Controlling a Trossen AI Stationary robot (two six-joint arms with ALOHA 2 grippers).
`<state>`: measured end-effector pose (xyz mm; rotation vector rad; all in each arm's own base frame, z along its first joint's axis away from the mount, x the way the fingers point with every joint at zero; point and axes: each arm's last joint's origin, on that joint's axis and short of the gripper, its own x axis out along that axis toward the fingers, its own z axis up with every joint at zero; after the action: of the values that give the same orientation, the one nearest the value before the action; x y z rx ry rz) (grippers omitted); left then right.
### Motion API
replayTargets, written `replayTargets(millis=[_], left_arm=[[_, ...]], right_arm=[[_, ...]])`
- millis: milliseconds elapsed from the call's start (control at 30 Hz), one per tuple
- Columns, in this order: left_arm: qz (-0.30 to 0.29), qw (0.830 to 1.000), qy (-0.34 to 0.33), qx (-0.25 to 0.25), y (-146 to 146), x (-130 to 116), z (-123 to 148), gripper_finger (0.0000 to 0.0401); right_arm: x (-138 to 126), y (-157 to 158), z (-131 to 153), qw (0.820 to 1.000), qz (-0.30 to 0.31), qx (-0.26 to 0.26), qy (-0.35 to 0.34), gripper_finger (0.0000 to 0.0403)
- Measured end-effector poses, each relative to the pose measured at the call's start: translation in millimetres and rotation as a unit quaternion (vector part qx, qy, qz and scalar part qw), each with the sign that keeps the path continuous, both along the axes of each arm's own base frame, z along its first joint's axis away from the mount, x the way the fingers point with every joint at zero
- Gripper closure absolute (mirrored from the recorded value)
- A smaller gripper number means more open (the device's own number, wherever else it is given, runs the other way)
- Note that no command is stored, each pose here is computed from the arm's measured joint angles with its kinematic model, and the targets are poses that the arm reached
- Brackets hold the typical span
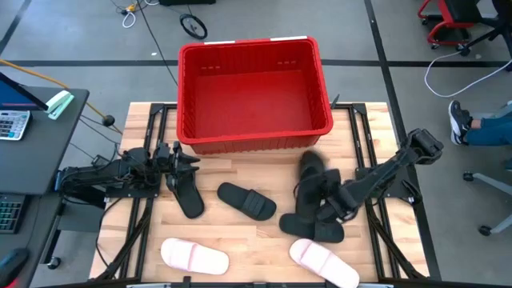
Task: Pick and place slides into bin
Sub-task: Put the right pair of black slippers into the red container
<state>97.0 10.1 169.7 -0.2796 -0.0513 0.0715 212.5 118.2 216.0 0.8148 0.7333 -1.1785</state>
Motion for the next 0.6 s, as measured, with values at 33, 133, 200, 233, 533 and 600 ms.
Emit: replayTargets(millis=[33,133,200,233,533,600], left_arm=[[0.0,1.0,0.0,0.0,0,0,0,0.0239],[0.0,1.0,0.001,-0.001,0,0,0,0.0239],[0.0,1.0,0.0,-0.001,0,0,0,0.0239],[0.0,1.0,0.0,-0.001,0,0,0,0.0239],[0.0,1.0,-0.009,0.0,0,0,2,0.0239],[-0.001,1.0,-0.018,0.0,0,0,3,0.0239]], right_arm=[[4,7,10,1.0,0.019,0.003,-0.021,0.0397],[16,26,43,0.991,0.095,-0.032,-0.092,0.0398],[25,36,64,0.977,0.139,-0.074,-0.145,0.0399],[28,39,75,0.969,0.154,-0.101,-0.166,0.0399],[48,5,145,0.902,0.165,-0.379,-0.123,0.04],[52,-17,155,0.901,0.144,-0.399,-0.092,0.0401]])
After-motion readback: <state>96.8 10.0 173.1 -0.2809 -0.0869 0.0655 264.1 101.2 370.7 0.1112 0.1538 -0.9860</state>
